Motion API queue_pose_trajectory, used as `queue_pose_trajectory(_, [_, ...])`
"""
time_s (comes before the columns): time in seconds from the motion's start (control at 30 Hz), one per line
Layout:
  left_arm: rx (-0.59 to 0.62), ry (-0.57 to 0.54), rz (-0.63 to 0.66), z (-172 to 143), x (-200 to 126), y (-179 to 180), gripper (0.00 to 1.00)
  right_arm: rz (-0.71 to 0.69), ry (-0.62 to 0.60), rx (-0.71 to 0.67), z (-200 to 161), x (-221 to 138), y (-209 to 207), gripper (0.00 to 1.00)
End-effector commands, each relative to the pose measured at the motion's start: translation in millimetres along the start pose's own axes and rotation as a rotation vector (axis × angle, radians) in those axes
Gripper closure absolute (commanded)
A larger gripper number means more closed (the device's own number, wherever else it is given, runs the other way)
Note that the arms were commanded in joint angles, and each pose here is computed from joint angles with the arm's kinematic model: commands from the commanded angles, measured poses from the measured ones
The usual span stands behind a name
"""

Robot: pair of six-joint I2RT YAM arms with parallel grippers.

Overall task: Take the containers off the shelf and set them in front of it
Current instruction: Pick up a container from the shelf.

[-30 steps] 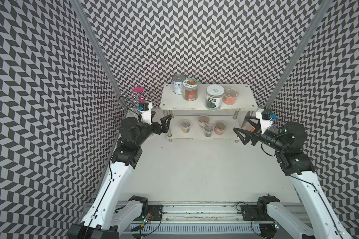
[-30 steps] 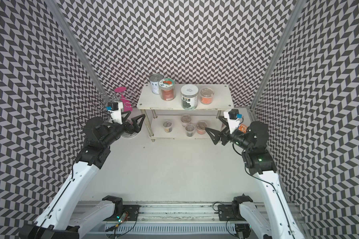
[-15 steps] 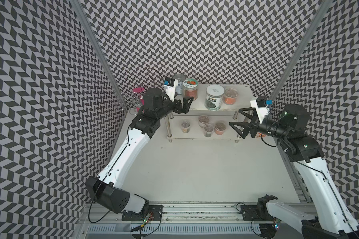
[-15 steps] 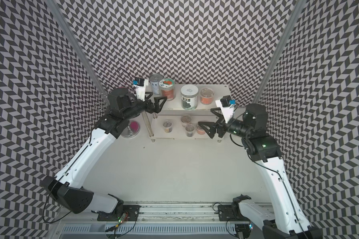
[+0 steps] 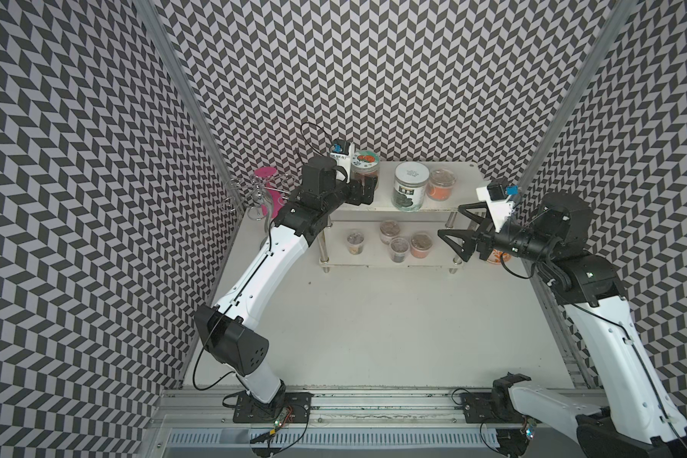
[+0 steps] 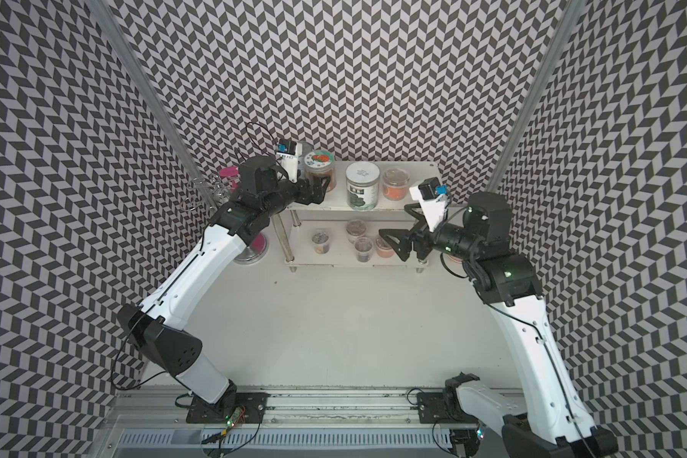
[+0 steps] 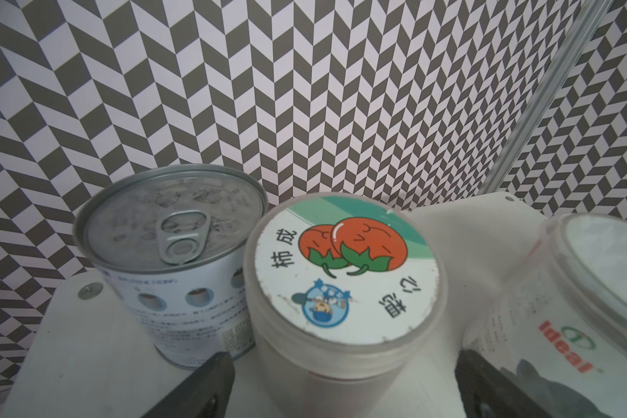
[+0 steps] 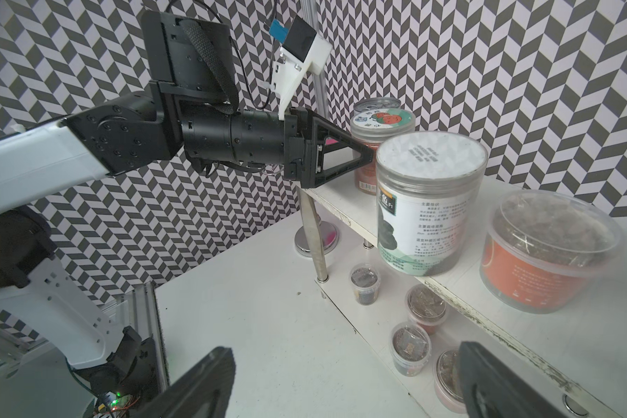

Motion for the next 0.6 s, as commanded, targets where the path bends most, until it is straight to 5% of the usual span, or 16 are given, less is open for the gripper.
queue_pose_trajectory(0.0, [-0.001, -0.021, 0.021, 9.2, 1.5, -2.5, 0.00, -0.009, -0.014, -0.029, 5.4, -0.9, 1.2, 0.00])
queue_pose_trajectory(0.57, [0.018, -0.033, 0.023, 9.4, 20.7, -7.6, 0.03, -0.004, 0.000, -0.032, -5.3, 6.0, -1.1, 0.01])
Point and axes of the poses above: each gripper's point midway between its finger pads, its own x axis out along the fingers, its own y axis along the line the jaws close on, z = x × y, the point moved 7 cm from there along -x, back along the fingers, and after that the axes turned 3 degrees about -x, right-handed, at the moved point
